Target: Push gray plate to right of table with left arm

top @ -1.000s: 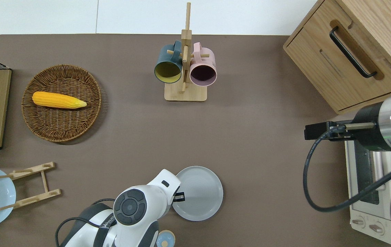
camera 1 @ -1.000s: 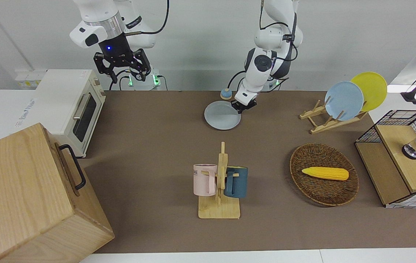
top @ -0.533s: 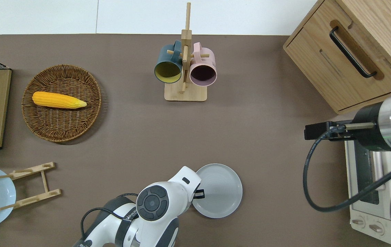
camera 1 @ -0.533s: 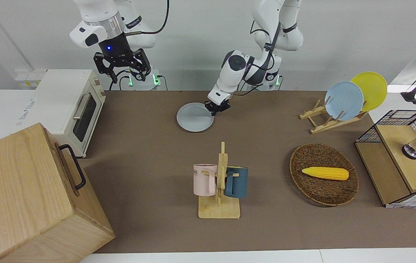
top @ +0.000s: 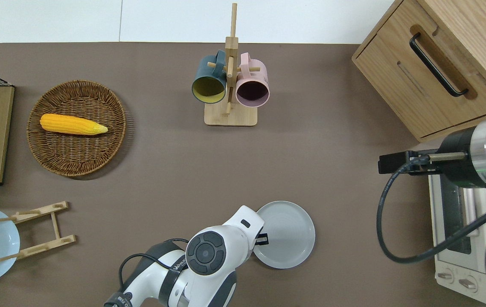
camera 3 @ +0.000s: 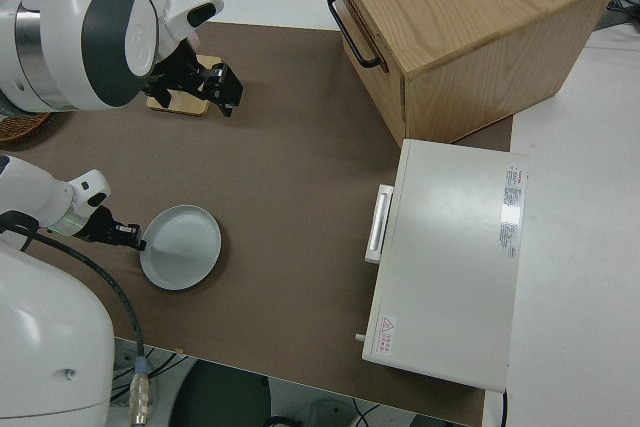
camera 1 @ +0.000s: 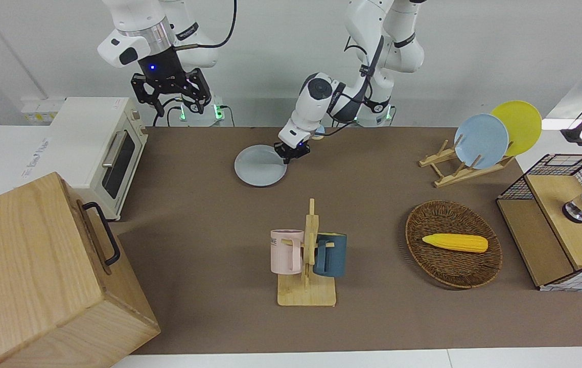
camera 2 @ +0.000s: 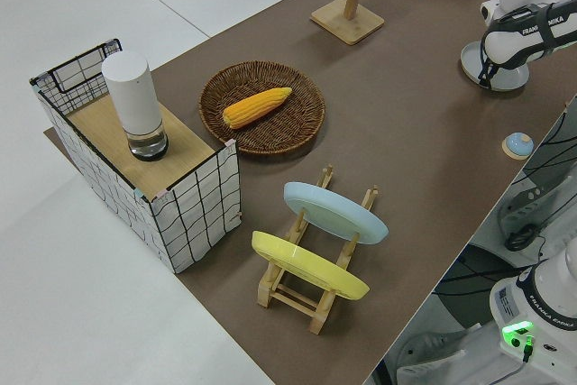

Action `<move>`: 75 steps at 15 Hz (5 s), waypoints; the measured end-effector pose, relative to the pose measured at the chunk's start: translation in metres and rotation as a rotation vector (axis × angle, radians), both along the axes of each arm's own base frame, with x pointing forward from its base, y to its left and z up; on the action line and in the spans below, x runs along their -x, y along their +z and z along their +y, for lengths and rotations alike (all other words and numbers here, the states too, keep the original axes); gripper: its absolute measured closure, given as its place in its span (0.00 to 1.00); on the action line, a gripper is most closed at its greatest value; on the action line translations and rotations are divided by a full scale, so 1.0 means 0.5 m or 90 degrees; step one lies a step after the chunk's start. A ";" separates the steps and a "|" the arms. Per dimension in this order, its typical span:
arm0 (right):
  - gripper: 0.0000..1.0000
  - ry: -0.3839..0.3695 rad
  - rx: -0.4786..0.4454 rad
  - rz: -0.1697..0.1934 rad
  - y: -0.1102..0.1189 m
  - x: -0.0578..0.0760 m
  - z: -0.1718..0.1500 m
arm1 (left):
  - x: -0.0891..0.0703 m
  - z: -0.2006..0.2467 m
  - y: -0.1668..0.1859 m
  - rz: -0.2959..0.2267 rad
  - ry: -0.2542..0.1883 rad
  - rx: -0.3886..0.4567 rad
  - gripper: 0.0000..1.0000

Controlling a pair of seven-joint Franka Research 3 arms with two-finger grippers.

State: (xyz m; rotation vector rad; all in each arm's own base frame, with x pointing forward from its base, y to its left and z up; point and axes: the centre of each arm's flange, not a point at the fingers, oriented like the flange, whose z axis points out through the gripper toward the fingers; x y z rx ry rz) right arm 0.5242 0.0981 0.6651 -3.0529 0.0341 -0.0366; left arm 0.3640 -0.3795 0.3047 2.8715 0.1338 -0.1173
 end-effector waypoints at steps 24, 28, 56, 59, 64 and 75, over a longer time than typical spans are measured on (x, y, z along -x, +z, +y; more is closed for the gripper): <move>0.00 0.000 0.000 0.000 0.000 0.000 0.000 | -0.011 -0.147 -0.012 0.021 0.061 0.044 0.87; 0.00 0.000 0.000 0.000 0.000 0.000 0.000 | -0.005 -0.158 -0.029 0.027 0.057 0.045 0.64; 0.00 0.000 0.000 0.000 0.000 0.000 0.000 | -0.268 0.333 0.335 0.098 -0.006 -0.100 0.00; 0.00 0.000 0.000 0.000 0.000 0.000 0.000 | -0.311 0.431 0.367 0.074 -0.027 -0.082 0.00; 0.00 0.000 0.000 0.000 0.000 0.000 0.000 | -0.343 0.551 0.516 0.032 -0.038 -0.123 0.00; 0.00 0.000 0.000 0.000 0.000 0.000 0.000 | -0.345 0.618 0.671 -0.013 -0.004 -0.136 0.00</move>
